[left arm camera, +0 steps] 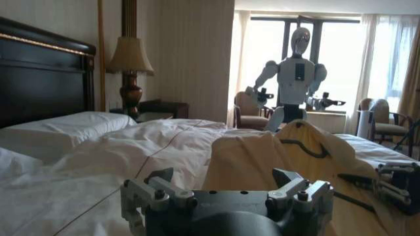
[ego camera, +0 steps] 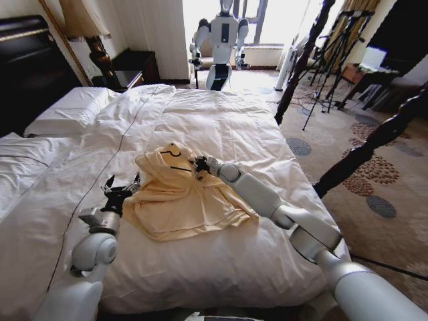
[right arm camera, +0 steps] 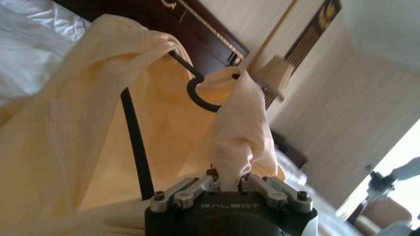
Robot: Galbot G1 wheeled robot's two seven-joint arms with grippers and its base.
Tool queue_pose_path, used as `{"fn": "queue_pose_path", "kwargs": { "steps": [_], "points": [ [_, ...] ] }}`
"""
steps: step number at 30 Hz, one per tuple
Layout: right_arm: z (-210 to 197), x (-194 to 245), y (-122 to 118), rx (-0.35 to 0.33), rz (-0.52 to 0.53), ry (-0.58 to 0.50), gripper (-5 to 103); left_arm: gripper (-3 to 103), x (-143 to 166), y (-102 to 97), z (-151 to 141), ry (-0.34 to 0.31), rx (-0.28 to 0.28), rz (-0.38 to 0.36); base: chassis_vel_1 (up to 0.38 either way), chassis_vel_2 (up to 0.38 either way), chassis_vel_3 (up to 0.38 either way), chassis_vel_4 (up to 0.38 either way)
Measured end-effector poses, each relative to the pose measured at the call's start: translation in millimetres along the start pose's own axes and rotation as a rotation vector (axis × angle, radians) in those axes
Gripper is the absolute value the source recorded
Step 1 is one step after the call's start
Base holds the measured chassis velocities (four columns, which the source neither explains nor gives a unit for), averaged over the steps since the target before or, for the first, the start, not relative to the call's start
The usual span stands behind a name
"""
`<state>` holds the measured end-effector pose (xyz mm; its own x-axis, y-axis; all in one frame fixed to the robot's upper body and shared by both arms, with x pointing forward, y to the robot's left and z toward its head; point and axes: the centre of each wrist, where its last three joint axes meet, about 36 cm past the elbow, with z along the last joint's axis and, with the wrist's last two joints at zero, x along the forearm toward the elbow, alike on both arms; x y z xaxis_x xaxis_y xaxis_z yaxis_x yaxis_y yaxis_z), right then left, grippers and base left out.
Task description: Pick up the clothes from the bed and hang them on the clothes hanger.
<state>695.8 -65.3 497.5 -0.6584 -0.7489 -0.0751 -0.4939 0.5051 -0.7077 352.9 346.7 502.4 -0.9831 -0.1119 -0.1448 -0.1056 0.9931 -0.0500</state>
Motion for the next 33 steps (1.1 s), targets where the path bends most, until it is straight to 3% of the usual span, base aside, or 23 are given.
{"fn": "queue_pose_path", "kwargs": {
  "steps": [8,10,20,24,28,31,33],
  "points": [
    [-20,-1,-36,0.126,0.122,-0.118,8,100,0,-4.9,-28,-0.028,-0.028,0.045,0.0,0.0,0.0,0.0],
    [-33,2,-54,0.182,0.136,-0.149,8,100,-1,-6.0,-50,-0.055,-0.048,0.075,0.0,0.0,0.0,0.0],
    [-84,46,-99,0.352,0.096,-0.209,8,100,-6,-4.0,-126,-0.131,-0.093,0.166,0.0,0.0,0.0,0.0],
    [-101,68,-134,0.475,0.09,-0.237,8,100,-14,1.6,-159,-0.158,-0.149,0.203,0.0,0.0,0.0,0.0],
    [-109,85,-156,0.573,0.085,-0.26,8,100,-22,5.2,-185,-0.165,-0.179,0.226,0.0,0.0,0.0,0.0],
    [-113,93,-162,0.607,0.081,-0.276,8,100,-26,6.2,-197,-0.165,-0.19,0.238,0.0,0.0,0.0,0.0],
    [-118,105,-167,0.64,0.086,-0.304,8,100,-37,9.4,-220,-0.142,-0.177,0.273,0.0,0.0,0.0,0.0]
  ]
}}
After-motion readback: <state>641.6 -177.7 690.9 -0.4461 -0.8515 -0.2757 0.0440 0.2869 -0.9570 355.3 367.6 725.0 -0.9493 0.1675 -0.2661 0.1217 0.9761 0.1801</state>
